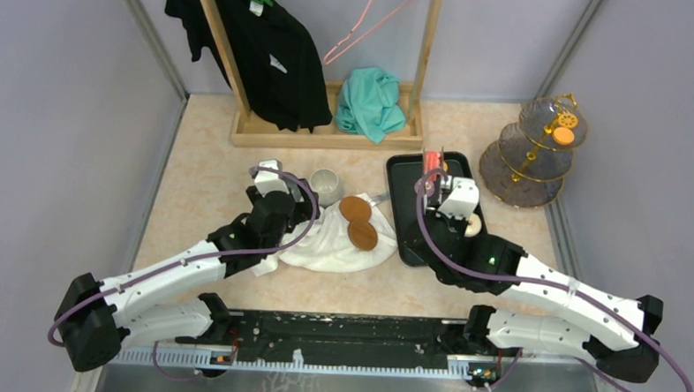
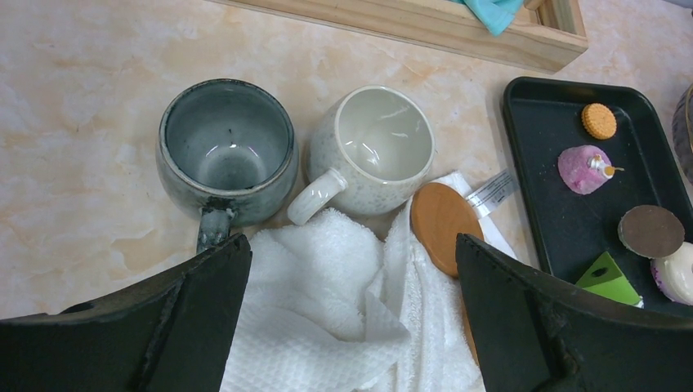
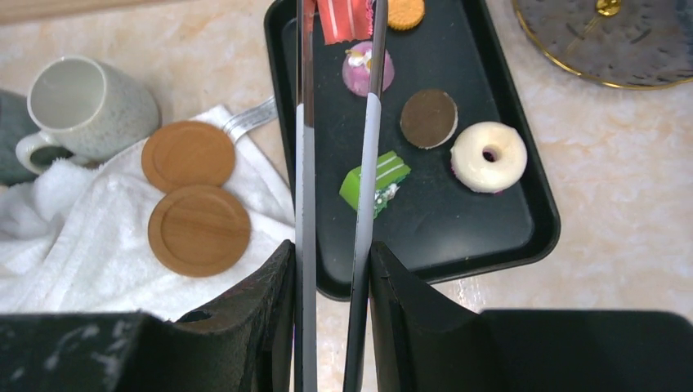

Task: Serve the afternoon tea
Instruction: Pick up the desert from the tray, then place the desert on the desert table.

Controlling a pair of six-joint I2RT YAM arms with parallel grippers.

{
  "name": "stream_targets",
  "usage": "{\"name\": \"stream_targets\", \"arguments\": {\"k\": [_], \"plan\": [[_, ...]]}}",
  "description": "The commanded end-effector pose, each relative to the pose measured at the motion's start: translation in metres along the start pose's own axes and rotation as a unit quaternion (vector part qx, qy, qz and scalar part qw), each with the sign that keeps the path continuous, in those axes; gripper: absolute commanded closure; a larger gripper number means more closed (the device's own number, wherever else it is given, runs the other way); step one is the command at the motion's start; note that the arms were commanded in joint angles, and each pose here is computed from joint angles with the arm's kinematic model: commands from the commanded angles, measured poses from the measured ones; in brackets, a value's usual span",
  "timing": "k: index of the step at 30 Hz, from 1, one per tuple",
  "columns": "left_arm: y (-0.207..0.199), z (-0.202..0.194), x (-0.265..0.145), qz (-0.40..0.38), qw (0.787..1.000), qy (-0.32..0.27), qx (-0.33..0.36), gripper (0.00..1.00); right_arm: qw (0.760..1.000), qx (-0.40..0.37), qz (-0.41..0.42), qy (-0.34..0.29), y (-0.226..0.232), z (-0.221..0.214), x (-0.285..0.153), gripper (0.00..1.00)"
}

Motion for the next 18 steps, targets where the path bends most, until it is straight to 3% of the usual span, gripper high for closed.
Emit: {"name": "stream_targets", "arguments": {"k": [1, 18], "plan": [[-0.008, 0.009, -0.004, -0.020, 1.000, -0.009, -0.012, 0.01, 0.997, 0.043, -0.028, -0.062, -0.011, 0.027, -0.011, 1.00], [-0.023, 0.014, 0.007, -0.035, 0.999, -0.017, 0.002, 0.01, 0.992, 0.074, -0.098, -0.024, -0.032, 0.020, 0.070, 1.00]]}}
Point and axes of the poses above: each gripper's point midway between its finger pads, its own x axis out along the fingers, its own y axis along the line the jaws close on, z = x × y, the point moved 9 cm from there along -x, back along the fingers, and after that the axes turned 3 degrees about x, right-handed, at the moved point
